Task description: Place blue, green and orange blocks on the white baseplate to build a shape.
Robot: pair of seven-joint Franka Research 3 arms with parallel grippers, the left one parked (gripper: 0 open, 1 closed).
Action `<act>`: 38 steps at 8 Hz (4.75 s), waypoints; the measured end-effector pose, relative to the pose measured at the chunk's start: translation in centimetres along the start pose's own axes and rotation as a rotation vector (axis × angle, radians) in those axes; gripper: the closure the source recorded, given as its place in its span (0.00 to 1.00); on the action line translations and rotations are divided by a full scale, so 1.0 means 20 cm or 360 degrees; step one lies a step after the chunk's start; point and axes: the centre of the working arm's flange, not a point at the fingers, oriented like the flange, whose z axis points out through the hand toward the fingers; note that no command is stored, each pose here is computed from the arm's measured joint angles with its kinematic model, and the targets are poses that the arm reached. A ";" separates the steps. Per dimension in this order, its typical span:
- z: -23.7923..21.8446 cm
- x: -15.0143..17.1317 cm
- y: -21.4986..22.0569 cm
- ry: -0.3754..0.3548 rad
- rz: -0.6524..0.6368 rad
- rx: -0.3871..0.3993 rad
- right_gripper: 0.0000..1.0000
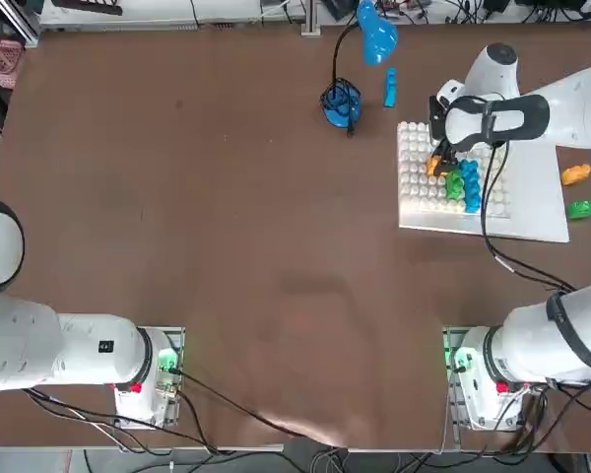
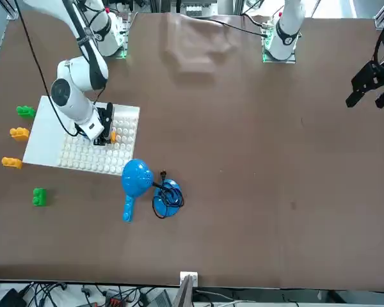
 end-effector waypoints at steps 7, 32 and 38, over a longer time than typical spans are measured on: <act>0.03 0.00 0.00 0.0006 0.0003 0.0003 0.63; -0.73 -0.26 0.68 0.0381 0.0987 -0.0285 0.00; -0.70 -0.13 0.92 0.0432 0.2351 -0.0185 0.00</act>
